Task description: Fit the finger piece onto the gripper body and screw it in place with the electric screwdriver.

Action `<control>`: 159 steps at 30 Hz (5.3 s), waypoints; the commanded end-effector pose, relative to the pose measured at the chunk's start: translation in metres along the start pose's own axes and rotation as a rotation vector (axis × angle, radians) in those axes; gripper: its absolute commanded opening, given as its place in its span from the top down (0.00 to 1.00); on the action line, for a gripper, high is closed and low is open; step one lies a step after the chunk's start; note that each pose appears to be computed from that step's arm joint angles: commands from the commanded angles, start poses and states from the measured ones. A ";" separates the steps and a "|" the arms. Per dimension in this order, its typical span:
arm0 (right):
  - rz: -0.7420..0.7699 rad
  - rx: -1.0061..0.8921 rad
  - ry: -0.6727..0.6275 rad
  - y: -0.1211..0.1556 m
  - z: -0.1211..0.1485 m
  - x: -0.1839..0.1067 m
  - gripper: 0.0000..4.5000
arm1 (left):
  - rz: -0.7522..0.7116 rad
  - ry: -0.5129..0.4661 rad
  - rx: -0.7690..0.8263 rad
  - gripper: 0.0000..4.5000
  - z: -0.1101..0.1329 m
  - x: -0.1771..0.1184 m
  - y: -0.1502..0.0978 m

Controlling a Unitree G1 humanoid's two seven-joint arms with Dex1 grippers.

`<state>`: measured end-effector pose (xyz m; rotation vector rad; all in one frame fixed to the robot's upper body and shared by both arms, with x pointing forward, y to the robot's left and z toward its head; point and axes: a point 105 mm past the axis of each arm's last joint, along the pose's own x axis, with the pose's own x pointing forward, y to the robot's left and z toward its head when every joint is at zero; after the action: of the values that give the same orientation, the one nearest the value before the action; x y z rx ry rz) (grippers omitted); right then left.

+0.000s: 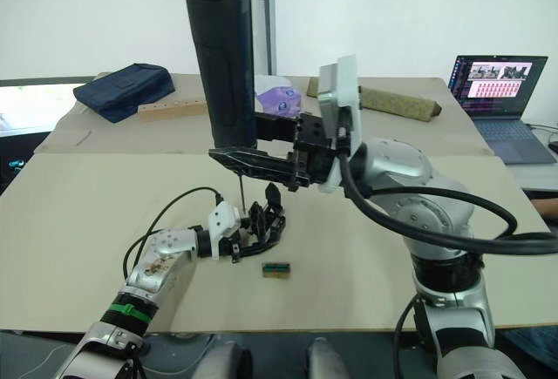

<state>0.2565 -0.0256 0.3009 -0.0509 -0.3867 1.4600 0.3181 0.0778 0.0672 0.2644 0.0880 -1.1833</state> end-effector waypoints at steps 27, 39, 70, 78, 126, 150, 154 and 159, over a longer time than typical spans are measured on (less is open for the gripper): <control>0.012 -0.070 0.044 -0.002 -0.016 0.015 0.57 | -0.008 0.047 -0.048 0.49 -0.012 -0.003 -0.007; 0.004 -0.053 0.077 -0.003 -0.026 0.014 0.57 | -0.016 0.053 -0.054 0.49 -0.013 -0.003 -0.009; 0.011 -0.018 0.061 -0.001 -0.036 0.015 0.57 | -0.025 0.065 -0.063 0.49 -0.014 -0.004 -0.012; 0.003 -0.027 0.068 -0.003 -0.040 0.014 0.57 | -0.027 0.065 -0.063 0.49 -0.014 -0.004 -0.012; -0.023 -0.026 0.084 -0.006 -0.049 0.011 0.57 | -0.026 0.072 -0.072 0.49 -0.016 -0.003 -0.014; -0.035 -0.006 0.081 -0.006 -0.053 0.010 0.57 | -0.027 0.075 -0.074 0.49 -0.017 -0.003 -0.014; -0.036 -0.004 0.085 -0.006 -0.055 0.009 0.57 | -0.027 0.075 -0.075 0.49 -0.017 -0.003 -0.014; -0.045 0.000 0.100 -0.007 -0.060 0.006 0.57 | -0.029 0.076 -0.075 0.49 -0.017 -0.003 -0.014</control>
<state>0.2850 -0.0075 0.2336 -0.0967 -0.2177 1.4065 0.3135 0.0793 0.0675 0.2540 0.1167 -1.1717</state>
